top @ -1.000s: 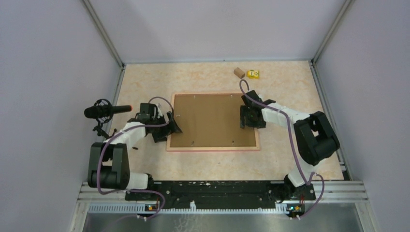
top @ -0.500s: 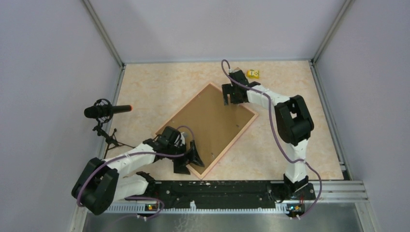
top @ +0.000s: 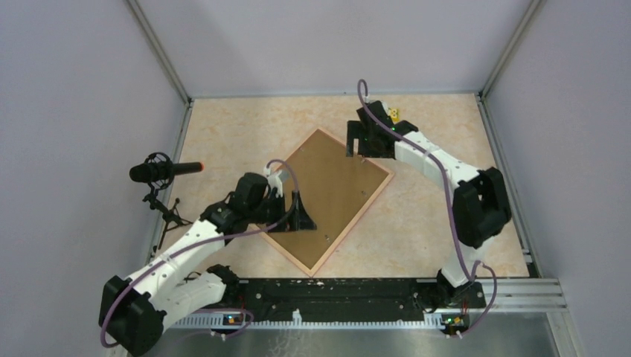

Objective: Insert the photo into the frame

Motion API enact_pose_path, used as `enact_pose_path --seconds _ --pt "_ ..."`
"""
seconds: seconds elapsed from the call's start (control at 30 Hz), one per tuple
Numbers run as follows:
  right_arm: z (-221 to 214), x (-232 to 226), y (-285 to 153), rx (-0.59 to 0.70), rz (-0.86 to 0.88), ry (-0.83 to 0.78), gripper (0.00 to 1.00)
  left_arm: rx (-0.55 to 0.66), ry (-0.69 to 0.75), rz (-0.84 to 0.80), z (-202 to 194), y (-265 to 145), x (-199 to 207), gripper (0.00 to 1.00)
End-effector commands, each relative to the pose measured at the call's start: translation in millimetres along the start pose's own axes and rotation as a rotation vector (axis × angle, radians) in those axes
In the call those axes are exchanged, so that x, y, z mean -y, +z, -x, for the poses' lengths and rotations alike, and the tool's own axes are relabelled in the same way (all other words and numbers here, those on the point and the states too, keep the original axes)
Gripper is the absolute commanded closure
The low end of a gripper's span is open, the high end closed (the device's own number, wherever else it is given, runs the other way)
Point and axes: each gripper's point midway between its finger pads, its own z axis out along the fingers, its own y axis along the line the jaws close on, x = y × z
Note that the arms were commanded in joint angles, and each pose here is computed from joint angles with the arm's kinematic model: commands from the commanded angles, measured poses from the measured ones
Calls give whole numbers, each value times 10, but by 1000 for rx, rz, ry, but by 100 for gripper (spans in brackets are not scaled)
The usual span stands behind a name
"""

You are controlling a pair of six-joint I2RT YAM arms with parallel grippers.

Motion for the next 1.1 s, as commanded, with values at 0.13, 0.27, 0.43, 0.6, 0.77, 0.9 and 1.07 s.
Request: enact_pose_path --seconds 0.13,0.27,0.43,0.6,0.77,0.9,1.07 --pt "-1002 60 -153 -149 72 392 18 210 278 557 1358 -46 -663 2" --pt "-1259 220 -108 -179 6 356 19 156 151 608 1615 36 -1125 2" --pt "-1248 296 -16 -154 6 206 20 81 -35 601 1643 54 -1591 2" --pt "-1171 351 80 -178 -52 52 24 70 -44 602 1575 52 -1692 2" --pt "-1351 336 217 -244 -42 43 35 77 -52 632 1474 37 -1806 2" --pt "-1431 451 280 -258 -89 21 36 69 -61 693 1423 -7 -1931 2" --pt "-1423 581 354 -262 -137 -28 50 92 -79 717 1408 -46 -1982 2"
